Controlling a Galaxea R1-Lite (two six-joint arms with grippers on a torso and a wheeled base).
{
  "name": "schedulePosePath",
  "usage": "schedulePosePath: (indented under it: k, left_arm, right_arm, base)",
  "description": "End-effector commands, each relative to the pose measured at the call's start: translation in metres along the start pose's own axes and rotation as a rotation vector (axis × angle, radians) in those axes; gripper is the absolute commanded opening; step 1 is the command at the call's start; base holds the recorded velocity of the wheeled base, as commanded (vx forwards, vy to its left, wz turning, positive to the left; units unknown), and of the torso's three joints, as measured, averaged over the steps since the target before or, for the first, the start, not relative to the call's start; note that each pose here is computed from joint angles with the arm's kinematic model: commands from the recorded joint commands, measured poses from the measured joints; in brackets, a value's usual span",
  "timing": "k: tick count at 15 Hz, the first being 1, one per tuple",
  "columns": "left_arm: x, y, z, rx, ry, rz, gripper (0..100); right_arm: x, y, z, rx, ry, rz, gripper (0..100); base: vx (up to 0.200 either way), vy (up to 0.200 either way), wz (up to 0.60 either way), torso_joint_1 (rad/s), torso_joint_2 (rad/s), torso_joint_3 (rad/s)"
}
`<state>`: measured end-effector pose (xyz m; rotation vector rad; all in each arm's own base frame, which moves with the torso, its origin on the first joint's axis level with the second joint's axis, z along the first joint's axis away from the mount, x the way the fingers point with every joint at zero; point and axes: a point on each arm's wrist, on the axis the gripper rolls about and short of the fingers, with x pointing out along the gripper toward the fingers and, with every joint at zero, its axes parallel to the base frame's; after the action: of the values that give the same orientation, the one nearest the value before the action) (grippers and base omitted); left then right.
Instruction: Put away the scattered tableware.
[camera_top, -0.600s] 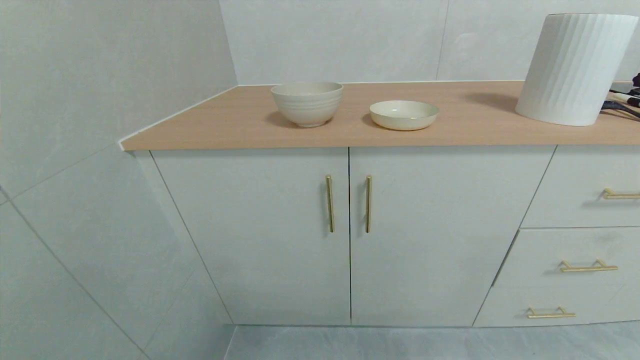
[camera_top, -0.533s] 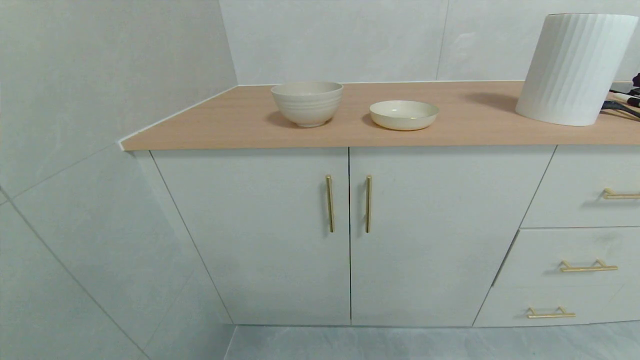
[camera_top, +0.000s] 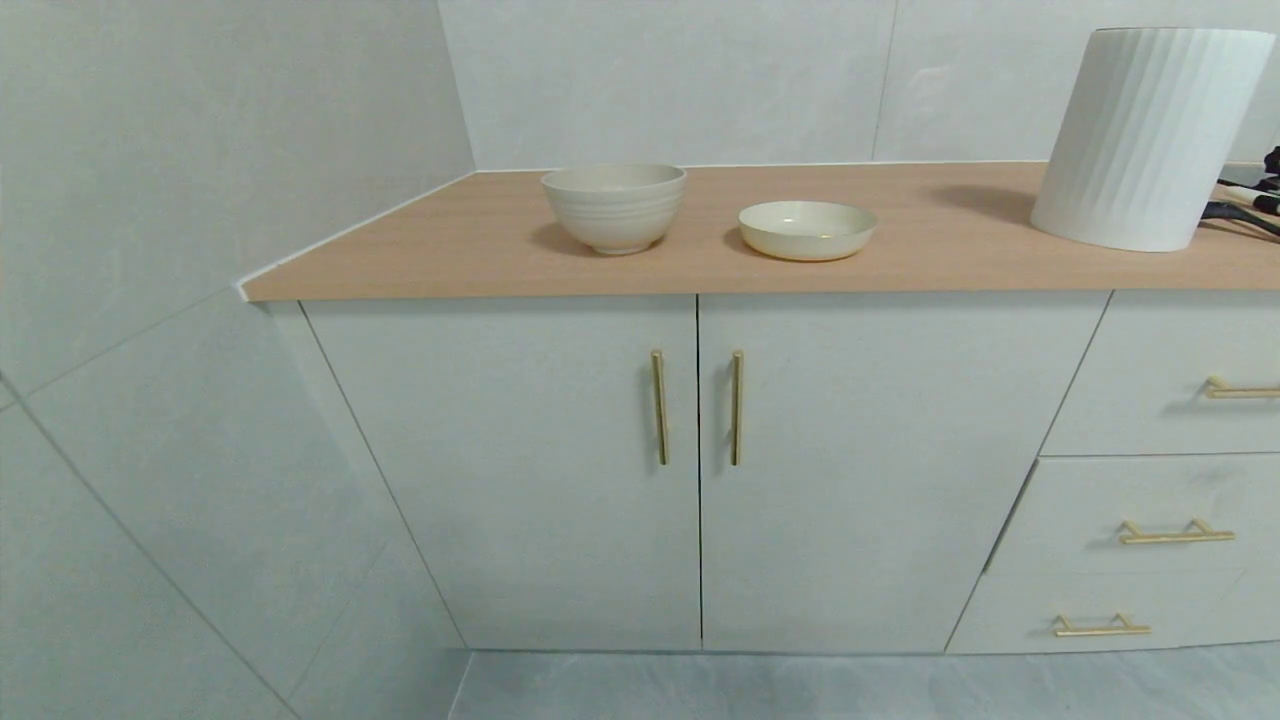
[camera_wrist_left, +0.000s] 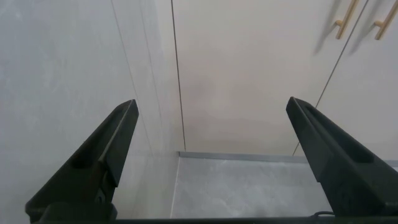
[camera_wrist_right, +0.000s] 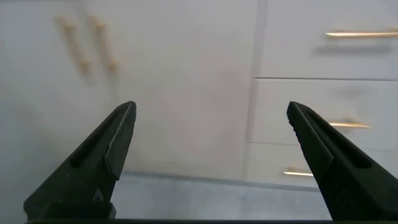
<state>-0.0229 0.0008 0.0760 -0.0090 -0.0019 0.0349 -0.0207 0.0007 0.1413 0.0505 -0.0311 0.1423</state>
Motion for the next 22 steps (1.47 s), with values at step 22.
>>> schedulePosePath:
  k: [22]
  left_arm:
    - [0.0, 0.0, 0.0, 0.0, 0.0, 0.0, 100]
  right_arm:
    - [0.383, 0.165, -0.022, 0.175, 0.374, 0.588, 100]
  base:
    - [0.0, 0.0, 0.0, 0.0, 0.0, 0.0]
